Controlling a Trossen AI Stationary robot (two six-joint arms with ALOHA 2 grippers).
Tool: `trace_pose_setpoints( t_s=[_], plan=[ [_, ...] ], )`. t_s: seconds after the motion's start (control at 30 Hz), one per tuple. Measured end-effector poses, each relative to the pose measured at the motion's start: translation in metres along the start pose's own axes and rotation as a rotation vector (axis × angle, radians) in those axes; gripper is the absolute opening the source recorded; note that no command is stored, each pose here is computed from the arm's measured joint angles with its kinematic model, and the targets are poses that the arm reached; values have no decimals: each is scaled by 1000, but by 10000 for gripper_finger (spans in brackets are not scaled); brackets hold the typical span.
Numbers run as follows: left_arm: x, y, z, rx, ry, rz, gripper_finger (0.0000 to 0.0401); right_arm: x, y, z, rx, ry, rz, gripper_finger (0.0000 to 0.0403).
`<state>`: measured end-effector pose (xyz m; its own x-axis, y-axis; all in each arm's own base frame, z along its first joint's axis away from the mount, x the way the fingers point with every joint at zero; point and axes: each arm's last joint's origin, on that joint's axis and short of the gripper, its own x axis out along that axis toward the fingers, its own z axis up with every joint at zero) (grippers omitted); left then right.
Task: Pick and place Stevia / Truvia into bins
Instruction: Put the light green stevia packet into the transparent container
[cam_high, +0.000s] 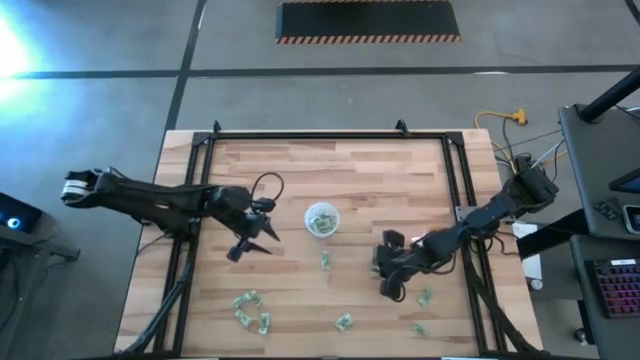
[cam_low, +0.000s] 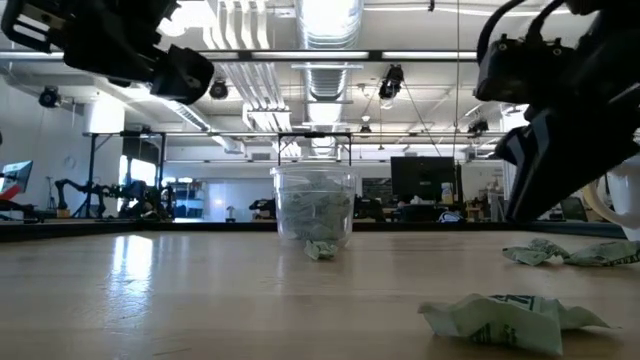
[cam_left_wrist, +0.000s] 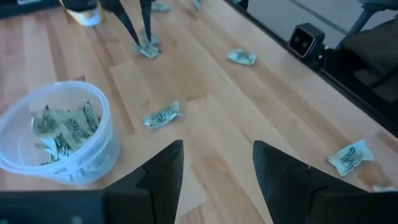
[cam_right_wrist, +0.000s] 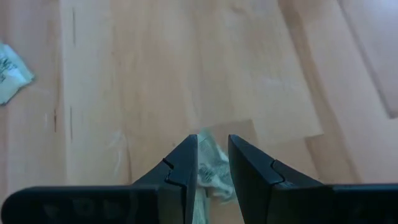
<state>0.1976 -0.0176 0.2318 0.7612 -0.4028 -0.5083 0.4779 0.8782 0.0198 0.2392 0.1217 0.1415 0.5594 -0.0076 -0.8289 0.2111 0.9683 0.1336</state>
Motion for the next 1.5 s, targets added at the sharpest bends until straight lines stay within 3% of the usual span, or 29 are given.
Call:
trace_pose_setpoints(
  t_s=[0.3,0.57,0.93,1.27,1.4,1.5],
  plan=[
    [-11,-5,1,18,-46,11,177,20,-2,-17,-35,-5,-4,82],
    [-10,-4,1,11,-41,10,177,31,2,-16,-71,-6,-15,81],
    [-10,-4,1,10,-40,10,177,29,6,-11,-169,-5,0,15],
    [-10,-4,0,10,-40,10,177,24,16,7,-300,-70,-2,9],
    [-10,-4,0,9,-40,10,177,18,21,19,-390,-148,-64,9],
    [-10,-4,0,-17,-37,9,177,13,24,32,-481,-228,-180,9]
  ],
)
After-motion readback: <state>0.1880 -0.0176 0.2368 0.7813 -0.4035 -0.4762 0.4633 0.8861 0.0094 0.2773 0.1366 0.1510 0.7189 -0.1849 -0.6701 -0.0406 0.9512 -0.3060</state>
